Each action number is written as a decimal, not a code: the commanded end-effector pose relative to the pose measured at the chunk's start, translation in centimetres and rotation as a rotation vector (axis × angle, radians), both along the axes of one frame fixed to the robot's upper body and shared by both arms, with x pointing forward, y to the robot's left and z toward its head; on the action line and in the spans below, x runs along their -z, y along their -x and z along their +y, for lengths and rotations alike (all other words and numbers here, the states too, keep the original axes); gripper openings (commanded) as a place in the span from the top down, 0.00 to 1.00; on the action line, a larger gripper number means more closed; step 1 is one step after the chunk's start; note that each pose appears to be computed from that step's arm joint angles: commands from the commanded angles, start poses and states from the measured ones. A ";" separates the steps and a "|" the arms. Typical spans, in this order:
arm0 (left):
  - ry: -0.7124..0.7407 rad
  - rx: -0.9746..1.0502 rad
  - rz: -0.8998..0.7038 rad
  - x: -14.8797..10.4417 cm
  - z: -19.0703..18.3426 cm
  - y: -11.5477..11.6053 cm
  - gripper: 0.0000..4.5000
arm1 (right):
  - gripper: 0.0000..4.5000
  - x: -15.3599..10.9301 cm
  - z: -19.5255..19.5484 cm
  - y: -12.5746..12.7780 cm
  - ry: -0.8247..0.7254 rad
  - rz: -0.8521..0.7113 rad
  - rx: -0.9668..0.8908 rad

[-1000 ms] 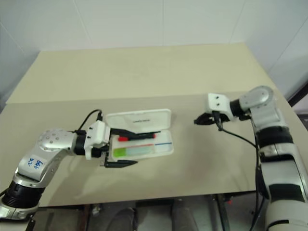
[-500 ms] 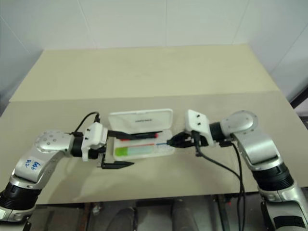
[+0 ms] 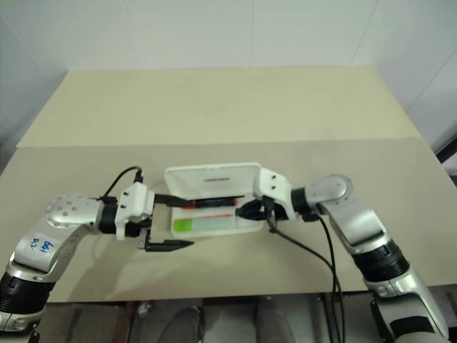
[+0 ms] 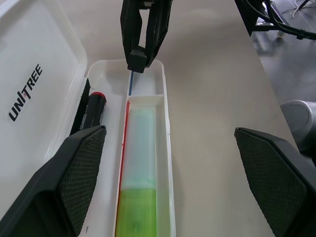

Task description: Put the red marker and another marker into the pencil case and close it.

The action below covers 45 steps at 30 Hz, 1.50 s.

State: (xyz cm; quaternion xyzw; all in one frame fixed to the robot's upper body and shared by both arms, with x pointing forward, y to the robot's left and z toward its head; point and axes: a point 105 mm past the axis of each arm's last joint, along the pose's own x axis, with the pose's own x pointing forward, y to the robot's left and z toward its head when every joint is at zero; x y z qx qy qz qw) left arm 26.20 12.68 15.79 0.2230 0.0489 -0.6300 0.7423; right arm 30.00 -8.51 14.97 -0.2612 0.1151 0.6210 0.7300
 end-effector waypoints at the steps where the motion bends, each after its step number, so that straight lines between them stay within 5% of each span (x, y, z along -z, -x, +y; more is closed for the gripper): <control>1: 0.004 0.010 -0.051 -1.0 -0.2 0.3 0.00 | 0.93 0.4 -0.4 0.1 0.023 -0.005 -0.010; 7: 0.006 0.006 -0.051 -1.0 -0.2 0.4 0.00 | 0.93 1.1 -0.6 0.1 0.036 0.010 -0.016; 19: 0.007 0.008 -0.049 -1.1 -0.2 0.3 0.00 | 0.01 0.9 -0.6 0.0 0.031 -0.002 -0.019; 30: 0.019 -0.023 -0.045 -1.4 0.5 0.3 0.00 | 0.01 -1.4 -3.3 2.4 0.014 0.001 -0.029; 36: 0.063 -0.086 -0.050 -2.3 1.5 0.3 0.00 | 0.45 -3.8 -5.3 4.0 -0.070 -0.017 0.041; 45: 0.116 -0.180 -0.048 -3.9 3.0 0.7 0.00 | 0.42 -4.7 -6.0 4.5 -0.187 0.003 0.185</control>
